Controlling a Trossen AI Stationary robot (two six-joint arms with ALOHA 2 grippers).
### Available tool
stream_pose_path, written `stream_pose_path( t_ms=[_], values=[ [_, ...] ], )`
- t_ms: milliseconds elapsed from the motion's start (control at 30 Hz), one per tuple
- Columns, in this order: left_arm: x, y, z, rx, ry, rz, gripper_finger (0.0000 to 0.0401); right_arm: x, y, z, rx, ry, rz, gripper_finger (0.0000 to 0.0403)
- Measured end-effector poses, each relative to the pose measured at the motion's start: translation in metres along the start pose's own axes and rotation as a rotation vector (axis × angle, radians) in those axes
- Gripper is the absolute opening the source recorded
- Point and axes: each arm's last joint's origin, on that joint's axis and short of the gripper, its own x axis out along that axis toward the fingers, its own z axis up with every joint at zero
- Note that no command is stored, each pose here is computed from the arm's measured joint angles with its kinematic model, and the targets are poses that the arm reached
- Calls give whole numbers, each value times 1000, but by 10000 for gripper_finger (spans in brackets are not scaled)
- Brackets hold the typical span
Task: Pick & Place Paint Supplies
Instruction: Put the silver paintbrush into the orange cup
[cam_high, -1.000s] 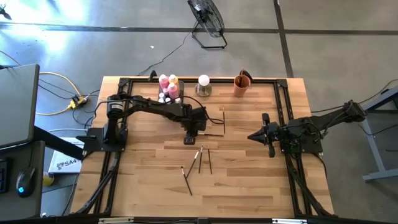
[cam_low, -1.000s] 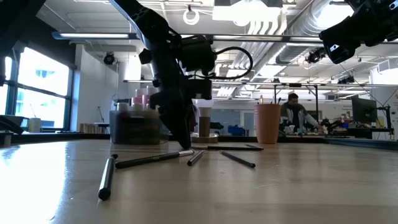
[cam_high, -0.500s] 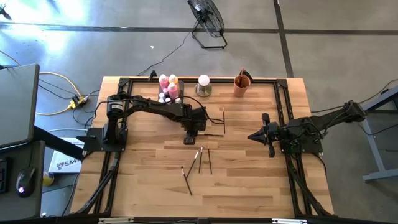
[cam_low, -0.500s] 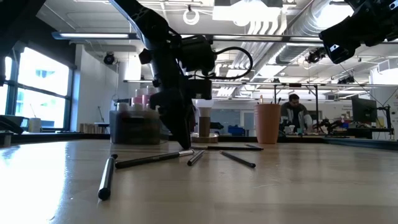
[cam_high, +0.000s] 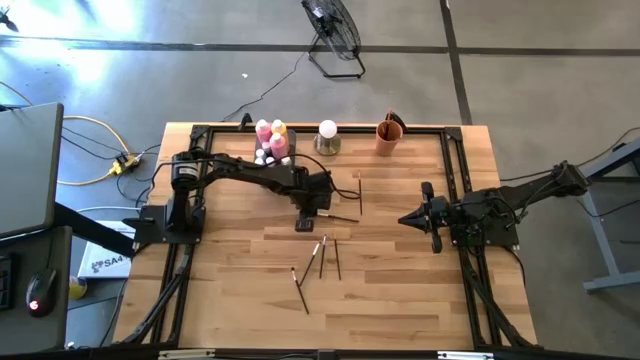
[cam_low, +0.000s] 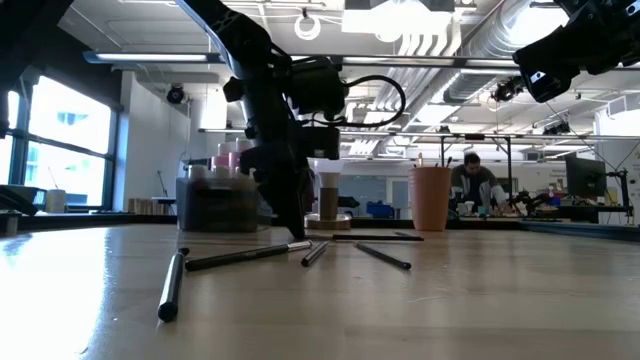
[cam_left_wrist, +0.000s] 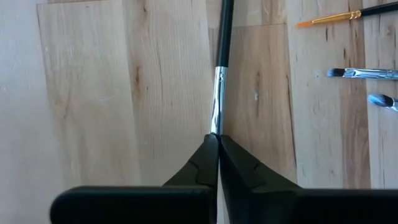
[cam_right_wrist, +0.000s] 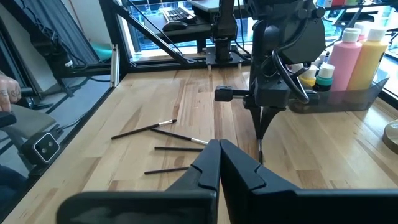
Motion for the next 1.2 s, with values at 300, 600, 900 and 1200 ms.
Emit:
stream_pose_path(
  t_ms=[300, 600, 900, 1200],
  values=[
    [0, 0, 0, 6, 0, 0, 1, 0, 0, 0, 0, 0, 0, 2],
    [0, 0, 0, 8, 0, 0, 1, 0, 0, 0, 0, 0, 0, 2],
    [0, 0, 0, 8, 0, 3, 1, 0, 0, 0, -1, 0, 0, 2],
    [0, 0, 1, 10, -9, 6, 1, 0, 0, 0, 0, 0, 0, 2]
  ],
)
